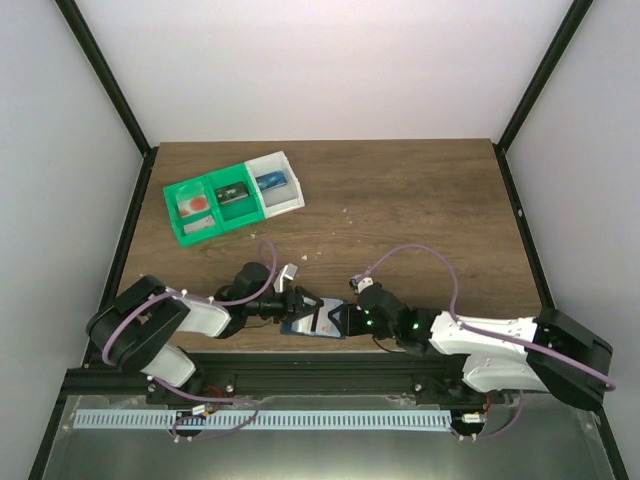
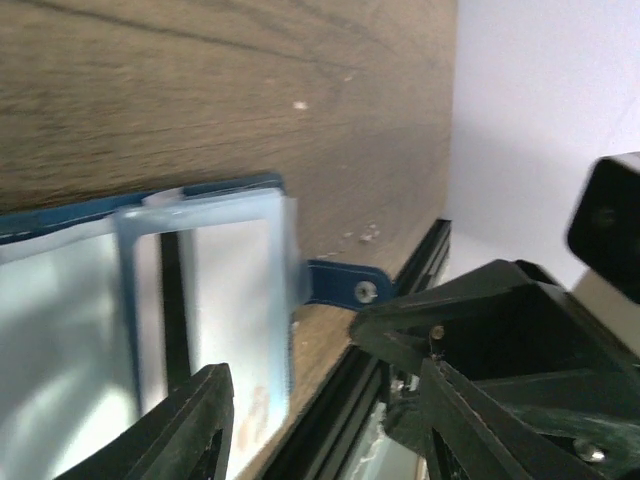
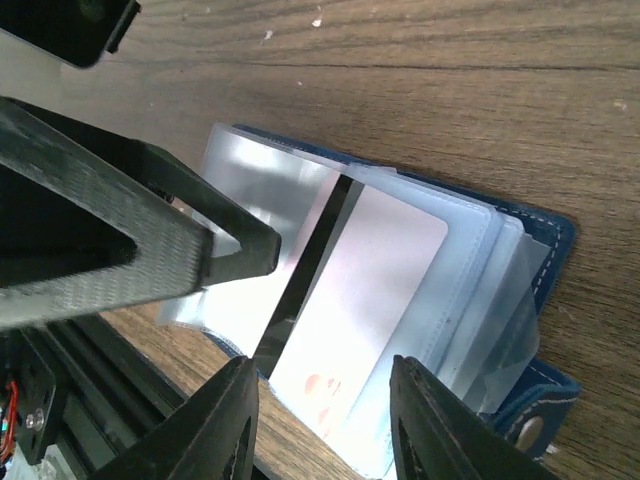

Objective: Take the credit cards out of the card holder

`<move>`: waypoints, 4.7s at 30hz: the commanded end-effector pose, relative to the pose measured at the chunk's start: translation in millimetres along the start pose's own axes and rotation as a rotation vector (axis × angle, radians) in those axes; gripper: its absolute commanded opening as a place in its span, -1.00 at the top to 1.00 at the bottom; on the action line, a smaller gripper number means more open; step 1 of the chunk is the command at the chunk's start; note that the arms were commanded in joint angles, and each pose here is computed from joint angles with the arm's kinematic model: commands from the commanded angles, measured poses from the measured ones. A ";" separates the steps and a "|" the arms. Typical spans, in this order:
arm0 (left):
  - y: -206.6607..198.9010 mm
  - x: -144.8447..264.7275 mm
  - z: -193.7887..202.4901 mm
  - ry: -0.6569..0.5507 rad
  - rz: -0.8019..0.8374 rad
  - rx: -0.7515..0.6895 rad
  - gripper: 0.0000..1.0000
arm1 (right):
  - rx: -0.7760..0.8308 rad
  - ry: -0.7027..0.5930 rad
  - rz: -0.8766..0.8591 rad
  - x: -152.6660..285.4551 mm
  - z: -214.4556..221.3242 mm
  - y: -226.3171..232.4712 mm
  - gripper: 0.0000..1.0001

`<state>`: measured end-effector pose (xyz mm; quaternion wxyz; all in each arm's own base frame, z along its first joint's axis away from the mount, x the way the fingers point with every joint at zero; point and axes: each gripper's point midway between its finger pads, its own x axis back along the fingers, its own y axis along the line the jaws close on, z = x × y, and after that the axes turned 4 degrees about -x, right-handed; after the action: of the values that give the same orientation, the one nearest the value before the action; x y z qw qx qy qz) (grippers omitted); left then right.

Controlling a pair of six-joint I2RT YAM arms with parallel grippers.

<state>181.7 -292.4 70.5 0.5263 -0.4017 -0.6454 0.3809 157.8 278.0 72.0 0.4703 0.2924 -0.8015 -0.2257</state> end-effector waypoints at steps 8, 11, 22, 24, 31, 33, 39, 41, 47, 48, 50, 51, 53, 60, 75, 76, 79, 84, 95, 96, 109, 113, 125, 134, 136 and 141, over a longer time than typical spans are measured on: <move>18.4 -3.5 2.2 0.010 -0.061 -0.025 -0.06 | 0.027 0.007 0.011 -11.7 -12.0 12.6 0.35; 20.9 -1.7 -0.7 0.005 -0.092 -0.035 -0.06 | 0.017 0.011 0.032 -14.6 -11.4 5.8 0.36; 40.6 -0.7 -2.7 0.018 -0.197 -0.061 0.00 | -0.016 0.090 0.079 -31.9 0.7 -21.9 0.39; 42.5 -1.5 -0.3 0.028 -0.195 -0.053 0.05 | -0.019 0.096 0.091 -31.0 2.2 -26.9 0.42; 40.1 -2.3 3.3 0.038 -0.168 -0.046 0.31 | -0.032 0.099 0.116 -29.5 1.8 -40.5 0.56; 40.5 -2.5 4.7 0.045 -0.165 -0.043 0.33 | -0.033 0.104 0.118 -30.3 2.3 -41.0 0.57; 45.1 -2.4 8.9 0.061 -0.175 -0.040 0.32 | -0.039 0.120 0.135 -33.5 5.8 -45.3 0.58; 46.9 -1.6 9.1 0.059 -0.183 -0.047 0.32 | -0.044 0.124 0.140 -34.4 6.7 -46.8 0.59; 46.0 0.2 14.0 0.062 -0.156 -0.042 0.54 | -0.068 0.147 0.167 -37.7 12.5 -53.6 0.63; 45.2 0.3 14.7 0.062 -0.150 -0.041 0.59 | -0.070 0.148 0.170 -37.8 12.8 -54.3 0.63; 45.4 0.5 15.9 0.066 -0.145 -0.040 0.72 | -0.070 0.150 0.171 -38.1 13.3 -54.5 0.64; 45.2 0.4 16.1 0.067 -0.143 -0.039 0.80 | -0.070 0.149 0.171 -38.2 13.1 -54.3 0.64; 44.2 0.2 15.9 0.069 -0.138 -0.034 0.93 | -0.075 0.145 0.180 -38.0 13.0 -56.3 0.64; 52.3 7.3 14.1 0.047 -0.164 0.000 1.00 | -0.095 0.147 0.195 -36.6 16.7 -62.0 0.64; 45.4 26.5 5.9 -0.005 -0.150 0.026 1.00 | -0.096 0.142 0.185 -34.8 17.9 -62.5 0.64; 45.2 28.1 4.9 -0.010 -0.155 0.023 1.00 | -0.095 0.141 0.183 -34.5 17.6 -62.1 0.63; 45.3 33.1 1.6 -0.021 -0.166 0.024 1.00 | -0.092 0.134 0.178 -33.0 16.6 -61.3 0.63; 41.6 37.9 -1.5 -0.037 -0.173 0.018 1.00 | -0.084 0.130 0.168 -31.8 15.3 -59.3 0.63; 1.0 48.4 -4.1 -0.061 -0.055 -0.006 1.00 | -0.062 0.102 0.139 -28.4 5.5 -48.3 0.62; -0.3 49.5 -4.9 -0.066 -0.056 -0.008 1.00 | -0.059 0.100 0.136 -28.2 4.5 -47.0 0.62; -23.6 53.0 -15.3 -0.062 -0.002 -0.140 1.00 | 0.097 -0.020 0.050 -14.6 -20.1 -10.5 0.58; -37.3 53.1 -23.3 -0.057 0.009 -0.180 1.00 | 0.231 -0.087 -0.003 -5.1 -32.2 13.1 0.56; -41.2 65.3 -25.7 -0.070 0.036 -0.191 1.00 | 0.811 -0.418 -0.145 43.9 -45.1 78.3 0.56; -68.9 73.0 -21.9 -0.061 0.154 -0.175 1.00 | 1.291 -0.601 -0.089 53.9 -32.0 100.5 0.43; -71.9 74.6 -22.1 -0.060 0.155 -0.169 1.00 | 1.336 -0.645 -0.061 56.0 -36.3 103.1 0.41; -81.9 76.8 -17.1 -0.024 0.187 -0.160 1.00 | 1.450 -0.709 -0.042 60.3 -37.6 110.3 0.29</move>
<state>184.5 -249.2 159.7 0.4510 -0.4707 -0.6586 0.3758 137.0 313.4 170.2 -0.0414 0.4802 -0.8474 0.2226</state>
